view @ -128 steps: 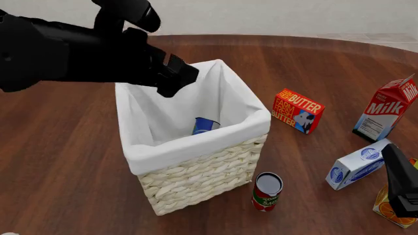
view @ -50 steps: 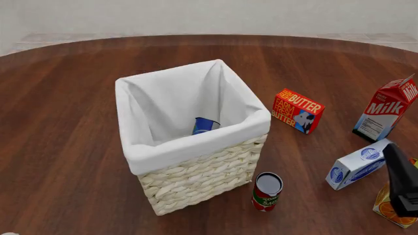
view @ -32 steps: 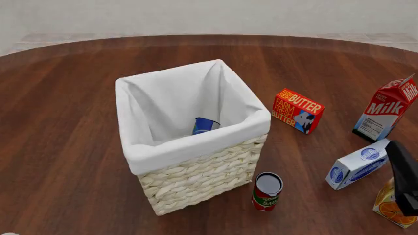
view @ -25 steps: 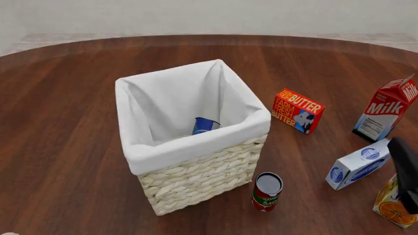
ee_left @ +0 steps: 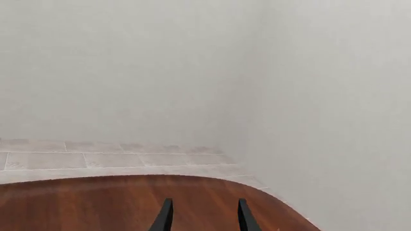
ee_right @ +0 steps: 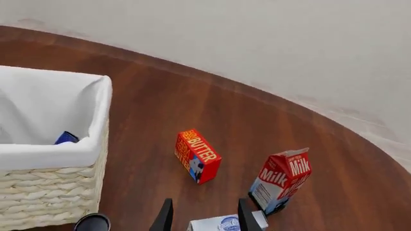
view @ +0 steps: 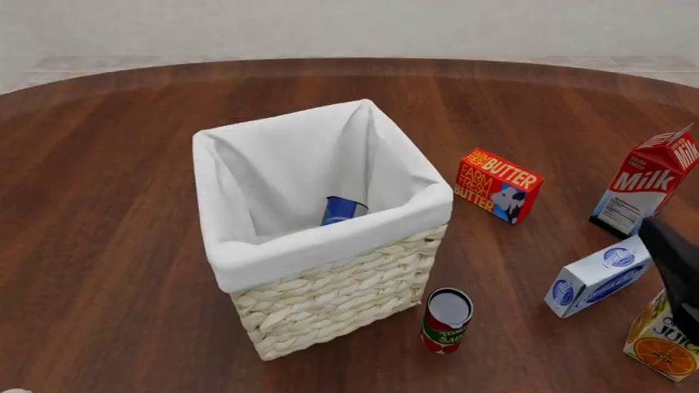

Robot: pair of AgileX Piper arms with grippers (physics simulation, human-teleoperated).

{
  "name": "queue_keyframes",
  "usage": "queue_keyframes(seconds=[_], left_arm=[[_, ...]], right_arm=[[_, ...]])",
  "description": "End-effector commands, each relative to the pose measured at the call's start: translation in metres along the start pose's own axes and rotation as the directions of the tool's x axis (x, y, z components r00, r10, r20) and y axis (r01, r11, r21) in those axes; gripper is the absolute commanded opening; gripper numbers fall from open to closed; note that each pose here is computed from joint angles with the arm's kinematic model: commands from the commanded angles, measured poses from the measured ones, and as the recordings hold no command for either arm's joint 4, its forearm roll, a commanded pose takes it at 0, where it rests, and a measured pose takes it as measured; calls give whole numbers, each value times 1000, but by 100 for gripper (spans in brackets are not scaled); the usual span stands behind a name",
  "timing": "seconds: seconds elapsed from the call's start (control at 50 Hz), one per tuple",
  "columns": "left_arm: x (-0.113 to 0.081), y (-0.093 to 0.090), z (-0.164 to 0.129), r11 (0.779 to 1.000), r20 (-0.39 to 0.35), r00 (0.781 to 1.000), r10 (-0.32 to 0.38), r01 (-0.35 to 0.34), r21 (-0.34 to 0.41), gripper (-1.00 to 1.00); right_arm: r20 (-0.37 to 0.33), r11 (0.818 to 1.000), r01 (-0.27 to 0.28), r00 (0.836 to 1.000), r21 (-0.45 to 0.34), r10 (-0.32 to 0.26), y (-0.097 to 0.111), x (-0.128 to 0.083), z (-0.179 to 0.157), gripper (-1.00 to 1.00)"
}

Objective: Pick up the alphabet soup and the tomato sauce, and put them in the basket.

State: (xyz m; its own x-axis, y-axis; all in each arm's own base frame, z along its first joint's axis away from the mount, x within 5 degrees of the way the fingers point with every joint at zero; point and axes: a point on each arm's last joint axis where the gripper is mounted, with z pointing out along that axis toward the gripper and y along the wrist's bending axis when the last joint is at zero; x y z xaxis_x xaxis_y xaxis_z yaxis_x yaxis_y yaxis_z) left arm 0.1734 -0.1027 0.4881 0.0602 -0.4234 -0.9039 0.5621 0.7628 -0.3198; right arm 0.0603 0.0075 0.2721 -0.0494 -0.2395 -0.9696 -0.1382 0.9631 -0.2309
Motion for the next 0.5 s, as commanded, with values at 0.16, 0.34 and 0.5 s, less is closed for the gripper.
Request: queue_keyframes(seconds=[0.16,0.34,0.5], left_arm=[[-5,6,0,999,55,998,-36,37,-17,100],[-4,7,-1,999,64,997,-47,48,-14,100],[-7,5,-1,998,71,996,-56,56,-6,100]], right_arm=[[-95,992,62,993,-107,-72,0,-19,2,100],[-147,990,43,987,-132,-63,-1,-30,0,100],[-169,985,49,983,-166,-78,0,-31,0,100]])
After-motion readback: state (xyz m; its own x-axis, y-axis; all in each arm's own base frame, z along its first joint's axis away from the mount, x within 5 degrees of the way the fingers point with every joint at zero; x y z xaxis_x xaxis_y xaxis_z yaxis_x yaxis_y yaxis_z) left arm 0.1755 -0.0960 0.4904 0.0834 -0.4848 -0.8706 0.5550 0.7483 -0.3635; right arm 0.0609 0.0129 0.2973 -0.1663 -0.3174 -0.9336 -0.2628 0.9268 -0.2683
